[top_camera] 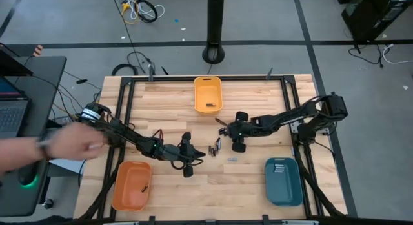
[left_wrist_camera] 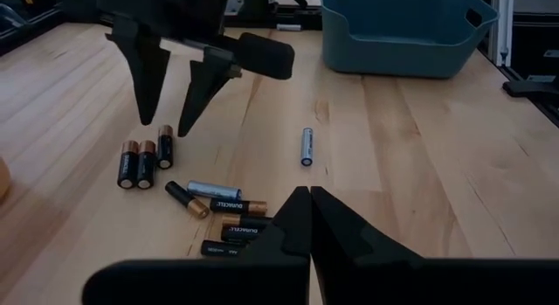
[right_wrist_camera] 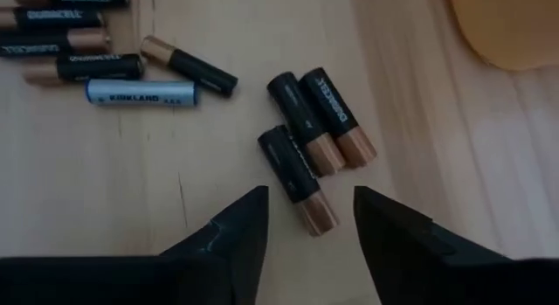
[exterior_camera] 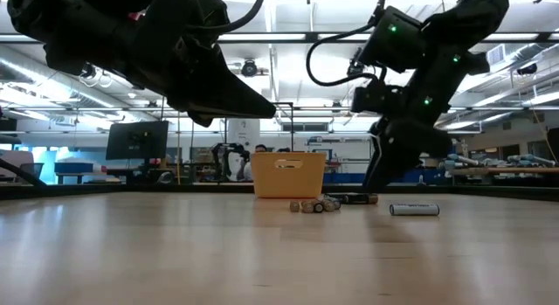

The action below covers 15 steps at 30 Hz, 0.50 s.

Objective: Sort batteries
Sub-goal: Put the large black battery into the yellow bin

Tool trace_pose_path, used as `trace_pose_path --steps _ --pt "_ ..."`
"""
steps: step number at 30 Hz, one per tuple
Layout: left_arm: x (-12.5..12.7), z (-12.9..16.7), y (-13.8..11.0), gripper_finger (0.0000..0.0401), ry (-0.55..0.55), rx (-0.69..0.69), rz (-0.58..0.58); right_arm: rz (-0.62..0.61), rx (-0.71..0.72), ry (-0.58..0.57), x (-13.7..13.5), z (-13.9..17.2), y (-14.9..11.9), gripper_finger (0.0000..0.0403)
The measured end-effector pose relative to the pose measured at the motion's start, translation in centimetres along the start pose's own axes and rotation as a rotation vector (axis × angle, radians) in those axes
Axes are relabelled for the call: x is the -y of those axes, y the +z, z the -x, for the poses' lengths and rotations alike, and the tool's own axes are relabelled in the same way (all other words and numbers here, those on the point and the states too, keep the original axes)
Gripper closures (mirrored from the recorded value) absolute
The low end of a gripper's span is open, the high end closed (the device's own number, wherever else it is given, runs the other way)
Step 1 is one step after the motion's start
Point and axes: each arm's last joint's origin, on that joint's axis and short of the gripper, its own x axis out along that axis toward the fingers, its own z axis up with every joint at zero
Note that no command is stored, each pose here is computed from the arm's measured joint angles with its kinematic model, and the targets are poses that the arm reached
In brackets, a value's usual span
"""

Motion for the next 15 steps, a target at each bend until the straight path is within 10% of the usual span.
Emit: trace_pose_path --steps 15 --pt "-0.1 0.0 0.0 0.0393 0.005 -0.003 0.004 -0.032 -0.089 0.126 1.7 -2.3 -0.7 0.0234"
